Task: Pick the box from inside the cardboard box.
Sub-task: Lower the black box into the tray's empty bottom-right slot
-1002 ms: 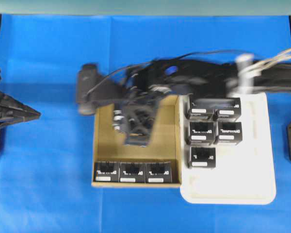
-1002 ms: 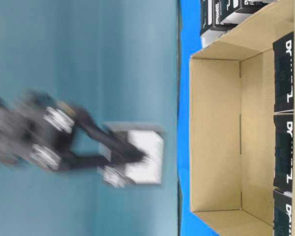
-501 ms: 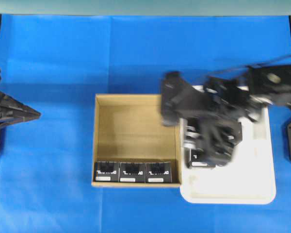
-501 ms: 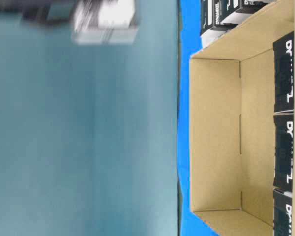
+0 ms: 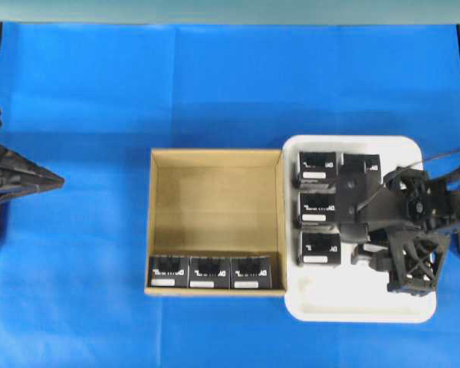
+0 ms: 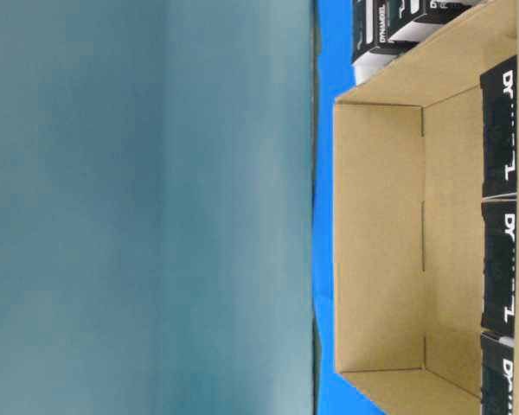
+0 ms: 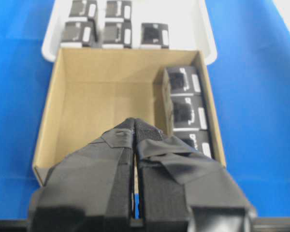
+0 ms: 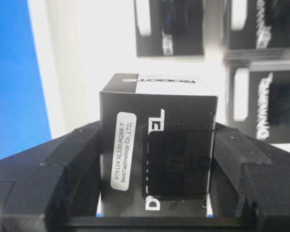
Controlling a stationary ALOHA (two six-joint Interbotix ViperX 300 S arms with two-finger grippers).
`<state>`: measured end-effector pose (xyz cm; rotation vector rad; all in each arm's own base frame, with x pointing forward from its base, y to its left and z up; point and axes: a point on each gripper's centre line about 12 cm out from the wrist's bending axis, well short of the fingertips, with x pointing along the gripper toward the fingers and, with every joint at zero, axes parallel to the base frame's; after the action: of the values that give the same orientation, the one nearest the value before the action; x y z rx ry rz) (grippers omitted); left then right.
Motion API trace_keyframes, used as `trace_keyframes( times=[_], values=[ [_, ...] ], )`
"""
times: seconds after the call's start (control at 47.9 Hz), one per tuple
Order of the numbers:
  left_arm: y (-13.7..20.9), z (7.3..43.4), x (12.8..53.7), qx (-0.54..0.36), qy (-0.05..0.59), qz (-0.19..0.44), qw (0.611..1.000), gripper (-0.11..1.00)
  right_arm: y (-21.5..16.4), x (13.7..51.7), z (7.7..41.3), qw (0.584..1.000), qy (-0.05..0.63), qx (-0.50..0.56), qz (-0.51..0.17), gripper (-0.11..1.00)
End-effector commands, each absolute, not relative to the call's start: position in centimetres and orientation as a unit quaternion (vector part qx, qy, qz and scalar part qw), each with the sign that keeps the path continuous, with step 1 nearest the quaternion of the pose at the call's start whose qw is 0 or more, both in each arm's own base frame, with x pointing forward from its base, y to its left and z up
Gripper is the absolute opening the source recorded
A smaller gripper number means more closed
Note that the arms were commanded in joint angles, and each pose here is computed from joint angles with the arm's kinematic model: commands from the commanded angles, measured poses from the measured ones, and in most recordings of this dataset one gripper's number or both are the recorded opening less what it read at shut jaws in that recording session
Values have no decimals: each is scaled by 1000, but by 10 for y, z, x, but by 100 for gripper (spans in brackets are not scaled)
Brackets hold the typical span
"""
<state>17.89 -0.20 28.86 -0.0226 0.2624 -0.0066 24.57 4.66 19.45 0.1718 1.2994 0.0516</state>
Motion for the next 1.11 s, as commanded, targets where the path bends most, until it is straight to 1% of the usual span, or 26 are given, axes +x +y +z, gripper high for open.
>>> trace_keyframes(
  times=[0.0,0.292,0.668,1.085],
  values=[
    [-2,299,181,-11,117,-3,993,-2,49,244,185,797,598,78,28,62],
    [0,298,182,-10,119,1,993,-2,49,234,154,801,593,76,26,62],
    [1,298,182,-12,119,4,993,-2,49,245,127,804,590,71,21,62],
    [1,298,182,-12,119,4,993,-2,48,246,122,807,587,63,19,62]
  ],
)
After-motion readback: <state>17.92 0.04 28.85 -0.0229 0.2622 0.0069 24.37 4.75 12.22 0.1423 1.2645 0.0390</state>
